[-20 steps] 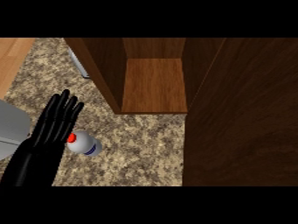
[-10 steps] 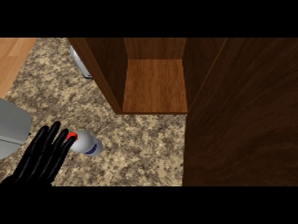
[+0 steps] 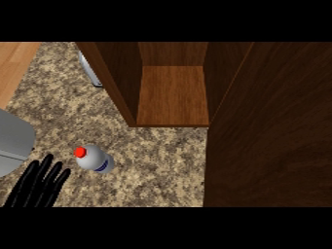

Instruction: Pick up the bottled water, place it into the cabinet and close the cabinet

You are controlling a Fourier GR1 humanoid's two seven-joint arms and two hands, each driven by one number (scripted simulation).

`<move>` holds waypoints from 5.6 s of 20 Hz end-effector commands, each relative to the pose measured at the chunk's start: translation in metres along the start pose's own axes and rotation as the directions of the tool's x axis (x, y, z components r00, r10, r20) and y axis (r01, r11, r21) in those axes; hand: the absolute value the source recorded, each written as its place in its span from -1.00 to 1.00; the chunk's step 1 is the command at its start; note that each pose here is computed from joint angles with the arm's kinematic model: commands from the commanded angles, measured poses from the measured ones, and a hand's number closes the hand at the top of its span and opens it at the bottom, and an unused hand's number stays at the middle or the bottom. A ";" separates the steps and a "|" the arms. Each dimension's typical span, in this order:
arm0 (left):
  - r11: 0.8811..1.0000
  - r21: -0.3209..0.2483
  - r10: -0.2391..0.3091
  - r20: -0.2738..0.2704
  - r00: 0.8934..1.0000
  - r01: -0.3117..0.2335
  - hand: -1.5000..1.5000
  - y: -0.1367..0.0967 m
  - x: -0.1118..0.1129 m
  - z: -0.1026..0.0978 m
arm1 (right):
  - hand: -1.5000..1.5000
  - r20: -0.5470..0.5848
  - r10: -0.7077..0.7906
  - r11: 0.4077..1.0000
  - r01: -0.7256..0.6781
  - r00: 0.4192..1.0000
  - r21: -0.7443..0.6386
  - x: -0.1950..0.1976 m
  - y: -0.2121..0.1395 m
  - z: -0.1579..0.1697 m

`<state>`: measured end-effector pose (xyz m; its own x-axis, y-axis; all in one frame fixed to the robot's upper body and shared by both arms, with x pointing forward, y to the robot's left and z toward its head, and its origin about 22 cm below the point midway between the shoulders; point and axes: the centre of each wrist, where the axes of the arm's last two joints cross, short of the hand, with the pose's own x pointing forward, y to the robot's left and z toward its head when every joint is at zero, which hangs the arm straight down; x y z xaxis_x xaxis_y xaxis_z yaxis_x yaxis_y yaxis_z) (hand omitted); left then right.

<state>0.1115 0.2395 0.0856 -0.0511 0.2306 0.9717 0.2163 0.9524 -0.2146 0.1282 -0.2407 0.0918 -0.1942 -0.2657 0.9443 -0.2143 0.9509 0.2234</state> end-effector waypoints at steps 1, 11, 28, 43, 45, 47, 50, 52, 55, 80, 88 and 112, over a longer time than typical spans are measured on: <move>1.000 0.027 -0.004 0.025 1.000 0.004 -1.00 0.011 0.004 0.021 | -1.00 0.011 0.006 1.000 -0.006 1.000 0.006 0.008 -0.008 0.015; 0.998 0.066 -0.016 0.048 0.999 0.013 -1.00 0.043 -0.018 0.002 | -1.00 0.026 0.025 0.999 -0.026 0.999 0.033 -0.010 -0.012 0.005; 0.988 0.097 -0.126 0.013 0.992 0.124 -1.00 0.120 -0.065 -0.038 | -1.00 0.024 0.010 0.999 -0.011 1.000 0.039 -0.030 -0.002 0.017; 0.988 0.142 -0.039 -0.123 0.992 0.056 -1.00 0.137 -0.161 -0.049 | -1.00 0.017 0.004 0.999 -0.005 1.000 0.048 -0.027 -0.013 0.036; 0.989 0.141 -0.020 -0.142 0.990 0.041 -1.00 0.130 -0.149 -0.085 | -1.00 0.026 0.001 0.999 -0.002 1.000 0.046 -0.033 0.006 0.051; 0.989 0.148 0.002 -0.142 0.990 0.019 -1.00 0.153 -0.163 -0.074 | -1.00 0.036 -0.009 0.999 0.007 0.999 0.037 -0.011 0.011 0.038; 0.989 0.145 0.038 -0.170 0.985 -0.013 -1.00 0.147 -0.188 -0.074 | -1.00 0.018 -0.001 0.998 0.000 1.000 0.063 -0.020 0.008 0.042; 0.987 0.152 0.067 -0.154 0.986 -0.043 -1.00 0.172 -0.185 -0.061 | -1.00 0.027 -0.014 0.999 0.013 1.000 0.040 -0.019 -0.015 0.048; 0.992 0.122 0.037 -0.163 0.986 -0.017 -1.00 0.165 -0.196 -0.071 | -1.00 0.039 0.017 0.999 -0.019 0.999 0.049 -0.011 -0.006 0.039; 0.963 0.035 0.269 -0.180 0.946 -0.267 -1.00 0.132 -0.232 -0.097 | -1.00 0.015 -0.006 0.998 0.005 1.000 0.066 -0.021 0.011 0.037; 0.959 -0.042 0.269 -0.179 0.946 -0.280 -1.00 0.109 -0.244 -0.098 | -1.00 0.021 -0.034 0.997 0.032 0.999 0.070 -0.028 0.009 0.024; 0.929 0.218 0.289 0.078 0.954 -0.299 1.00 0.151 -0.227 -0.070 | -1.00 -0.003 0.002 0.998 -0.002 1.000 0.055 -0.032 0.005 0.039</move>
<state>0.2394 0.2948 -0.1572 0.0353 0.4495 0.8926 0.0251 0.8925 -0.4504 0.1026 -0.2407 0.0512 -0.1998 -0.2692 0.9421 -0.2566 0.9423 0.2148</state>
